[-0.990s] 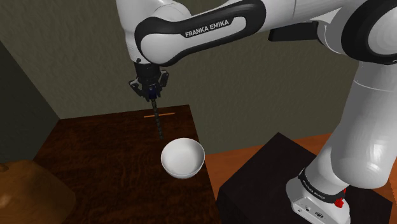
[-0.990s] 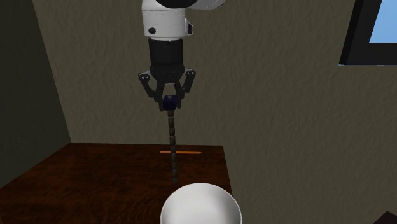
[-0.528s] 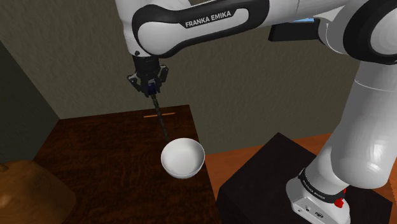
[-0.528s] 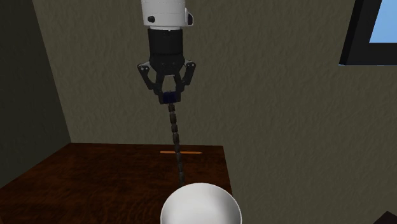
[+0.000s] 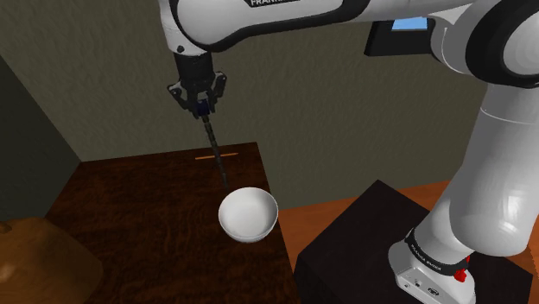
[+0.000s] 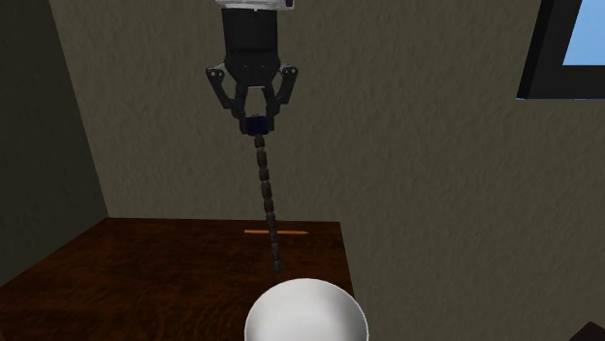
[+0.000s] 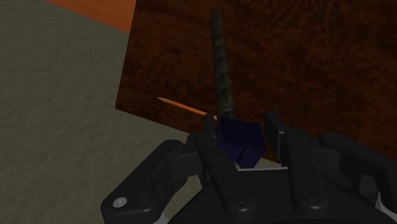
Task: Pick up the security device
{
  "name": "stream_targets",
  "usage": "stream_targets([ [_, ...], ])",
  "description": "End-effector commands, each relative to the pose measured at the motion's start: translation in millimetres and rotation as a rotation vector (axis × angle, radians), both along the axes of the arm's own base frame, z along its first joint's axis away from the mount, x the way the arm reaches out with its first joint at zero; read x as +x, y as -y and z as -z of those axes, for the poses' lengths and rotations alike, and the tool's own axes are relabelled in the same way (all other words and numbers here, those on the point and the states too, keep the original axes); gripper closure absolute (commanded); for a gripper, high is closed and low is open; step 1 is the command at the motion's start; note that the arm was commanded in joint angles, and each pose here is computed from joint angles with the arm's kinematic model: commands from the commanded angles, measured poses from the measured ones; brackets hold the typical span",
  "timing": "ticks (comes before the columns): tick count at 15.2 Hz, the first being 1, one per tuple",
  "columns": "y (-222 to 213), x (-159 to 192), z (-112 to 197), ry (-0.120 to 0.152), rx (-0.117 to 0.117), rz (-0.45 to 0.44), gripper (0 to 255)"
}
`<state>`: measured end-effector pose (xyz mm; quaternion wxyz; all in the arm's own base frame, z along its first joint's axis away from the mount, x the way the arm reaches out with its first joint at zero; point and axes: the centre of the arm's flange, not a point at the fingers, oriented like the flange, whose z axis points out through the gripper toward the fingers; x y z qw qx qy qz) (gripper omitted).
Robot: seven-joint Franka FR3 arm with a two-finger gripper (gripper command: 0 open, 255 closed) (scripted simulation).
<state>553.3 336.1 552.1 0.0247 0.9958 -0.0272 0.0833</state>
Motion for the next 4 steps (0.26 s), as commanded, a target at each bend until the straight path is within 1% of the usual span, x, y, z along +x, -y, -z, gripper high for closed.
stream_targets([
  [1,0.3,-0.3,-10.3,0.000,0.000,0.000,255],
  [2,0.3,-0.3,-15.5,0.000,0.000,0.000,255],
  [4,0.3,-0.3,-16.3,0.000,0.000,0.000,255],
])
